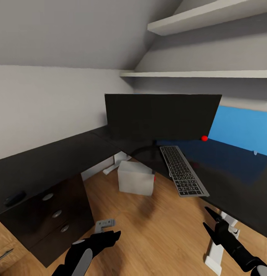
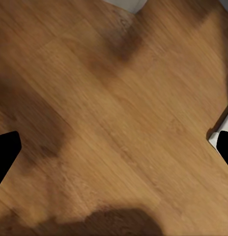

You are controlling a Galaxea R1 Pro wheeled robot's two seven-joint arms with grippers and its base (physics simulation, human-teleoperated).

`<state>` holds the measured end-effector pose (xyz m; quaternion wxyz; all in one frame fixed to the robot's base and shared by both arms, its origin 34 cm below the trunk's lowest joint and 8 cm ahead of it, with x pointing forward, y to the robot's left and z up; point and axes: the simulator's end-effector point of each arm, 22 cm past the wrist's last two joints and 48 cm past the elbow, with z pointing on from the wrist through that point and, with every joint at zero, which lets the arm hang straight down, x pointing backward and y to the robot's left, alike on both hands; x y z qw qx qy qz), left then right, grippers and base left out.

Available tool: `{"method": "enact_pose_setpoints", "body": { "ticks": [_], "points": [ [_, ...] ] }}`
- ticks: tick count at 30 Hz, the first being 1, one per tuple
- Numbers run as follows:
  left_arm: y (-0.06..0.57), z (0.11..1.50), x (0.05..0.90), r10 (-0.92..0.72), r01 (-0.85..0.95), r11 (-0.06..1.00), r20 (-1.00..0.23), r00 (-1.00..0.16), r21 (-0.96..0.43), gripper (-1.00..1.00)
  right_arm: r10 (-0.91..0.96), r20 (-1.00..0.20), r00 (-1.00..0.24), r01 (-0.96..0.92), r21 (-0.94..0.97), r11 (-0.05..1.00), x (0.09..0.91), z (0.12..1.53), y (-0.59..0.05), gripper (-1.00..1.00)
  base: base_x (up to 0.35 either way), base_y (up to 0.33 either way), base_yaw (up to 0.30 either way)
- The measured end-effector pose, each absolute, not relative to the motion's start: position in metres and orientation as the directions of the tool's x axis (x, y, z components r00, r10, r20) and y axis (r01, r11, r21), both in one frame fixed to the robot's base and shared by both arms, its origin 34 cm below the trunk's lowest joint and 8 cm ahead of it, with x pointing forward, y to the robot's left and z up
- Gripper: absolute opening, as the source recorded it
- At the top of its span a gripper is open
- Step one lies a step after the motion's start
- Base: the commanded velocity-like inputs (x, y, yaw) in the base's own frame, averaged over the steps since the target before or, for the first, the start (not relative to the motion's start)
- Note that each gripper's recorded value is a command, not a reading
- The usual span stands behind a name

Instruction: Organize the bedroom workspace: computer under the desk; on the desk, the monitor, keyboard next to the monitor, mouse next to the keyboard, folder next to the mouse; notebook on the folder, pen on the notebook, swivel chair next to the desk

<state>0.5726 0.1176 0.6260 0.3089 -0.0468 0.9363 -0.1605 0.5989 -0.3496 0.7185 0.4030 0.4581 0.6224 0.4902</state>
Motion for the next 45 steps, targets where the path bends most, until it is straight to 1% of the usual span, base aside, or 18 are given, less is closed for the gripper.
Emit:
{"method": "enact_pose_setpoints", "body": {
  "ticks": [8, 11, 13, 16, 18, 21, 26, 32, 45],
  "points": [
    [0.117, 0.615, 0.571, -0.187, 0.012, 0.944, -0.563, -0.805, -0.329, 1.00, 0.966, -0.053, -0.252, 0.134, 0.987, 0.089, 0.599, 0.717, -0.351, 1.00, 0.000, 0.000, 0.000],
    [0.117, 0.614, 0.571, -0.187, 0.012, 0.944, -0.562, -0.805, -0.331, 1.00, 0.960, -0.056, -0.274, 0.115, 0.989, 0.091, 0.601, 0.722, -0.341, 1.00, 0.000, 0.000, 0.000],
    [0.118, 0.614, 0.571, -0.187, 0.012, 0.944, -0.562, -0.806, -0.330, 1.00, 0.948, -0.073, -0.308, 0.096, 0.990, 0.107, 0.604, 0.730, -0.326, 1.00, 0.000, 0.000, 0.000],
    [0.118, 0.614, 0.571, -0.187, 0.012, 0.944, -0.562, -0.806, -0.330, 1.00, 0.928, -0.134, -0.348, 0.044, 0.986, 0.159, 0.611, 0.750, -0.306, 1.00, 0.000, 0.000, 0.000],
    [0.117, 0.613, 0.570, -0.186, 0.012, 0.944, -0.561, -0.807, -0.331, 1.00, 0.919, -0.192, -0.344, 0.016, 0.978, 0.210, 0.615, 0.761, -0.301, 1.00, 0.000, 0.000, 0.000],
    [0.117, 0.613, 0.570, -0.184, 0.014, 0.944, -0.561, -0.807, -0.329, 1.00, 0.918, -0.205, -0.339, 0.016, 0.975, 0.223, 0.618, 0.762, -0.301, 1.00, 0.000, 0.000, 0.000],
    [0.118, 0.613, 0.570, -0.184, 0.013, 0.945, -0.562, -0.807, -0.327, 1.00, 0.929, -0.191, -0.316, 0.068, 0.972, 0.223, 0.628, 0.745, -0.306, 1.00, 0.000, 0.000, 0.000],
    [0.119, 0.613, 0.571, -0.184, 0.012, 0.945, -0.562, -0.806, -0.325, 1.00, 0.946, -0.163, -0.279, 0.098, 0.976, 0.197, 0.663, 0.736, -0.316, 1.00, 0.000, 0.000, 0.000],
    [0.120, 0.613, 0.571, -0.186, 0.009, 0.945, -0.563, -0.805, -0.326, 1.00, 0.946, -0.159, -0.281, 0.105, 0.975, 0.195, 0.668, 0.733, -0.314, 1.00, 0.016, 0.000, 0.000]
  ]
}}
